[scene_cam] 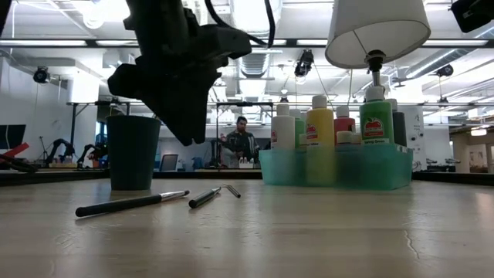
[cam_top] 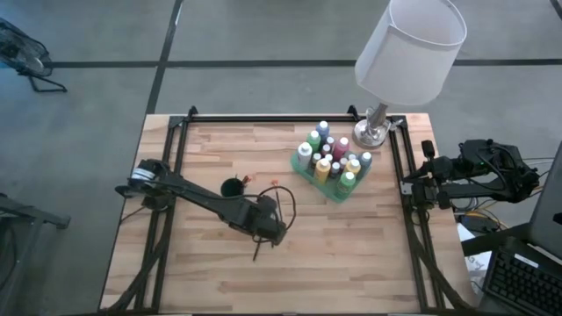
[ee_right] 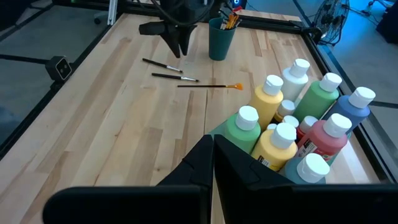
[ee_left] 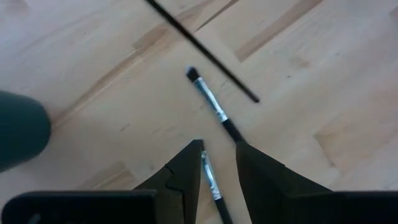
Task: Pick & Place Paint Supplies
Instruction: Put the silver paint brush into the green cup
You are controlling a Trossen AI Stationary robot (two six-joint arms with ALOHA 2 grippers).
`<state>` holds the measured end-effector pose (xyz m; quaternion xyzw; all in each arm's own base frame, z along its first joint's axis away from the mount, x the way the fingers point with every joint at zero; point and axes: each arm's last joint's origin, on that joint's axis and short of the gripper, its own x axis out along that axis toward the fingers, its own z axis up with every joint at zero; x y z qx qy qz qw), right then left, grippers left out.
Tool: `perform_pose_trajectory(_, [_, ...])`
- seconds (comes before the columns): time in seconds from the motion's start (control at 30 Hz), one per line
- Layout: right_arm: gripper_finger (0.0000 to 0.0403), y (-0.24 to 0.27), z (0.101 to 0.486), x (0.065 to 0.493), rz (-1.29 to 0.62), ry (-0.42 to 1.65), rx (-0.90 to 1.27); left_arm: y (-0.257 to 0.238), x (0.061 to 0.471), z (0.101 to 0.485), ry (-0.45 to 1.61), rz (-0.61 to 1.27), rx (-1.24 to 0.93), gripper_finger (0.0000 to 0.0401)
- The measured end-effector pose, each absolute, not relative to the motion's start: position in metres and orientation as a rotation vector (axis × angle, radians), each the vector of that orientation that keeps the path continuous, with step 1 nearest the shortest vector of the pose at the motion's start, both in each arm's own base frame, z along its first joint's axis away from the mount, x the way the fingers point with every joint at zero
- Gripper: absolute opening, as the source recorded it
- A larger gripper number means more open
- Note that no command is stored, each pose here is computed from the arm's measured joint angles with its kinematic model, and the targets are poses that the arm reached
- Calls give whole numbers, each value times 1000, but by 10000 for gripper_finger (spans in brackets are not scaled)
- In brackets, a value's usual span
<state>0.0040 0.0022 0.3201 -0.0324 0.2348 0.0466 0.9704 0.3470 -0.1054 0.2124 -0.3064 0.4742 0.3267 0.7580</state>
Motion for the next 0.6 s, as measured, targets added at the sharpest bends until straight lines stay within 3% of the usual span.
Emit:
perform_pose_trajectory(0.3, [8,2,320,4,94,474,-65,-121,341,222,1050,722,-674,105])
perform_pose_trajectory(0.47, [8,2,320,4,94,474,-65,-143,341,233,992,775,-593,86])
perform_pose_trajectory(0.6, [8,2,320,4,94,474,-65,-147,357,219,1048,750,-516,72])
